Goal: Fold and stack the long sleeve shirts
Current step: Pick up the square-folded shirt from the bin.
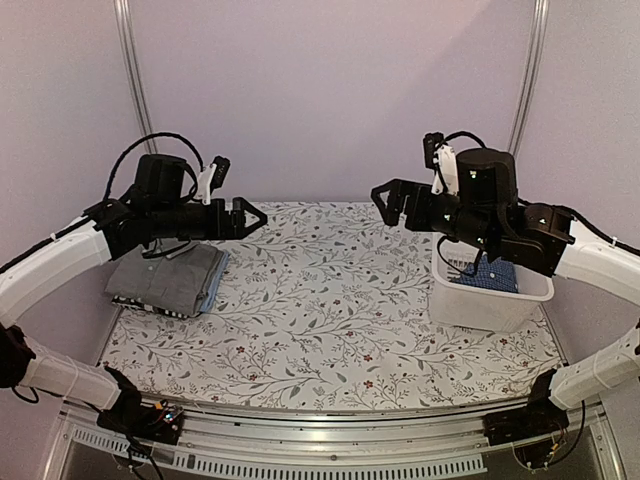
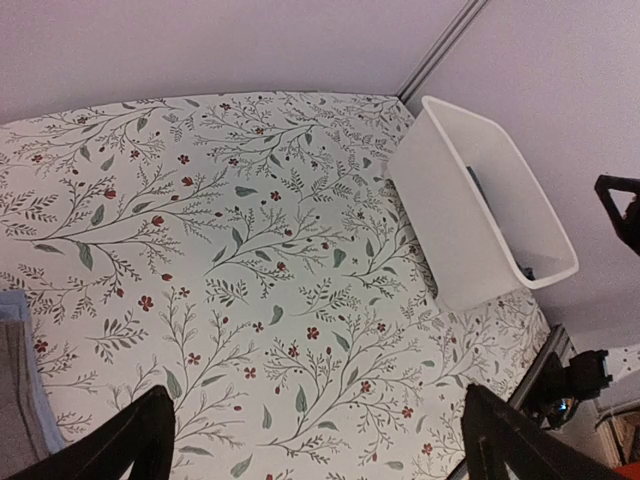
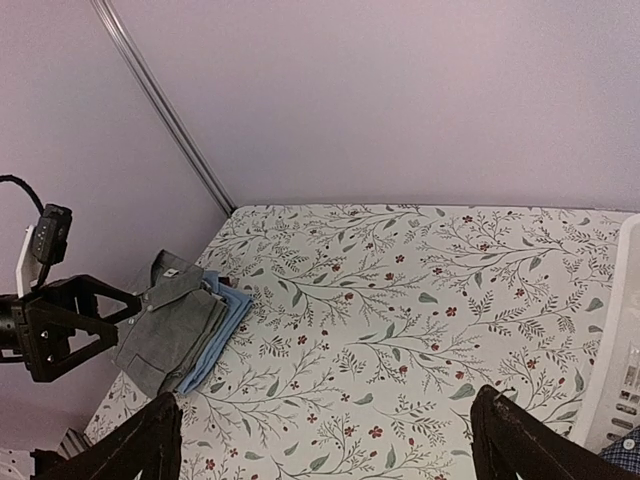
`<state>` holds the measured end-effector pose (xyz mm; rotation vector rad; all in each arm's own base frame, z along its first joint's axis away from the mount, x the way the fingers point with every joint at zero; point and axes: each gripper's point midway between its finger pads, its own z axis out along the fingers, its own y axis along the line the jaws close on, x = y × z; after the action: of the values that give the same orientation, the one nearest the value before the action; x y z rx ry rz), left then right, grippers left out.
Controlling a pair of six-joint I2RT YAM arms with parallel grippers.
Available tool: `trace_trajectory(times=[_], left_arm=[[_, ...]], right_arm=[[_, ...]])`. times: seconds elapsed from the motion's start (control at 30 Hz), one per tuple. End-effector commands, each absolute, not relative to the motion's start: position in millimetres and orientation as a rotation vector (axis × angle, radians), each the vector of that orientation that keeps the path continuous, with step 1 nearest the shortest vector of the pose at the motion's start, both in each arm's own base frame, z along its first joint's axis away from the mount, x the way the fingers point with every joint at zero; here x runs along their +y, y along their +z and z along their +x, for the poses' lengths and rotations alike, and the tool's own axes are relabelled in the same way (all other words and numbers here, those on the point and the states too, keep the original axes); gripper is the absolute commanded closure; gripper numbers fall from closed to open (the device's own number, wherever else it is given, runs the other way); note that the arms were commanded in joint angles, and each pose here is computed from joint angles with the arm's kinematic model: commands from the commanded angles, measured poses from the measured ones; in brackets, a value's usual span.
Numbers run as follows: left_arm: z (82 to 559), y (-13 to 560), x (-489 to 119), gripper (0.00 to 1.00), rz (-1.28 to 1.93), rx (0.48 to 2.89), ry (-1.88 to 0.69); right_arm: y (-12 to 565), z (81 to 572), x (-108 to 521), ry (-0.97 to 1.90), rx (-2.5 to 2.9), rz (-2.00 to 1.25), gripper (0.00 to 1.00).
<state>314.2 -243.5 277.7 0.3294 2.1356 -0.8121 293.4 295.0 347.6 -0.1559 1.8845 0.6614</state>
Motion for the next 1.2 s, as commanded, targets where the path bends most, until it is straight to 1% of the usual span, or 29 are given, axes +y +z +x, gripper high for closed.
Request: trace_trajectory(times=[0.0,0.27,0.47,0.67,0.83,1.17], left_arm=[[313,282,-245,0.00,0.336,2.114,-0.817],[313,283,-245,0.00,0.342,2.113,-0.811],[313,284,-245,0.00,0.353,2.108,-0.805],[312,287,-244,0.00,0.369,2.102,-0.798],[311,285,-245,0.00,0.377,2.098,-0.803],[307,288,-247,0.00,0.401,2.082,-0.822]], right_arm=[[356,297,292,0.638,1.847,-0.148,0.01],[349,301,287,0.567,1.858,-0.155,0.01],[326,328,244,0.478,1.944,-0.058,0.01],[279,362,160,0.340,2.064,0.139,0.01],[235,368,107,0.249,2.154,0.274,0.01],[147,376,52,0.069,2.353,0.441,0.01]])
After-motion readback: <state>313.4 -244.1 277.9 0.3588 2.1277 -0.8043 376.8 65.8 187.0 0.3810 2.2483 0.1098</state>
